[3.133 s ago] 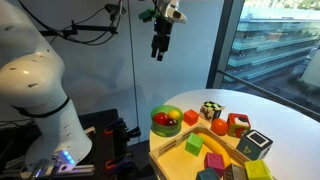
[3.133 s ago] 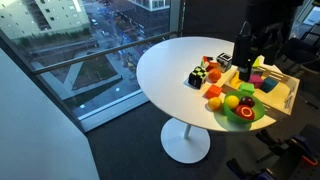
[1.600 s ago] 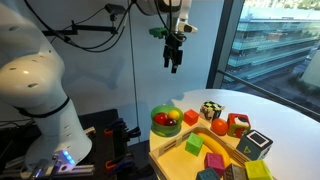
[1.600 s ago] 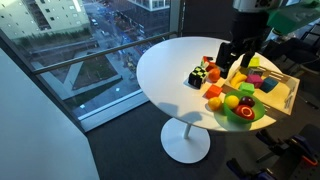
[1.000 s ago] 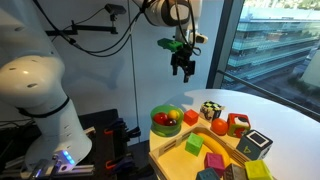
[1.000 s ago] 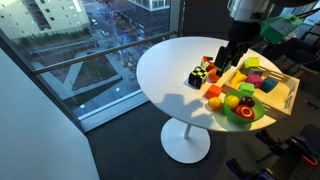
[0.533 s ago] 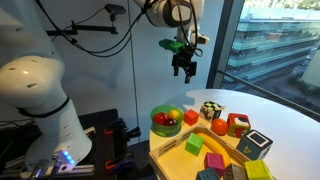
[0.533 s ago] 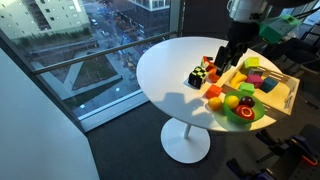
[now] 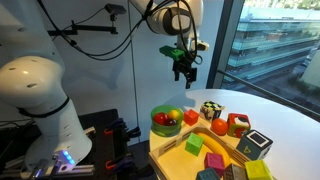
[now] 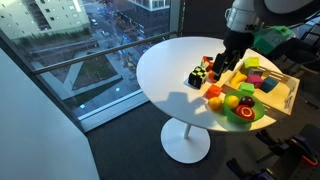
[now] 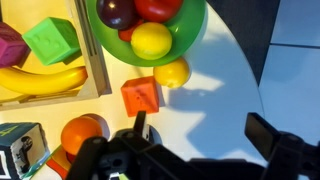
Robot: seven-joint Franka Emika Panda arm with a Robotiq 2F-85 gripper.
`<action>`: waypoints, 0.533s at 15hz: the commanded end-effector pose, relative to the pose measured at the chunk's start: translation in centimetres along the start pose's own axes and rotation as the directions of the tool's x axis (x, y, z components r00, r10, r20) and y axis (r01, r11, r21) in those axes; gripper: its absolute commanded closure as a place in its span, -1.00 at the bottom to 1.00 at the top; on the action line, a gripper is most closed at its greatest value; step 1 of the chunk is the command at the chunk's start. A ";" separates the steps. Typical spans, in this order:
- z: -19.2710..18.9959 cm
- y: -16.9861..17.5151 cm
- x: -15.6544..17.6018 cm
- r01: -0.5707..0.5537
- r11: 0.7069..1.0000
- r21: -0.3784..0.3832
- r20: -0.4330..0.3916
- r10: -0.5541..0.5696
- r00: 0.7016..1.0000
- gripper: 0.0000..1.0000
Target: Put the orange block on top of the pink block then place the green block in the green bowl
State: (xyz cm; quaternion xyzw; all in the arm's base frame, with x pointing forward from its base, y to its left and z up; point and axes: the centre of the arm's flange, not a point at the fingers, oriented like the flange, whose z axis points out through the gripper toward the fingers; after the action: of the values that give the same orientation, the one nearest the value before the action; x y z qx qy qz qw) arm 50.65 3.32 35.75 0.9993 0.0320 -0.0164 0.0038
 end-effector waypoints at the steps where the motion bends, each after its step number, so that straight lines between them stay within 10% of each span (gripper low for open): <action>1: 2.2 1.5 0.0 -0.010 1.000 -0.022 -0.050 0.009 0.999 -1.00; 8: 6.9 4.2 -0.1 -0.062 0.997 -0.043 -0.030 0.060 0.998 -1.00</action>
State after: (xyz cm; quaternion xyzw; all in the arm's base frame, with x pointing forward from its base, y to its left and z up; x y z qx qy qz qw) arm 50.62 0.16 30.33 0.9999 0.0094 -0.0023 0.0109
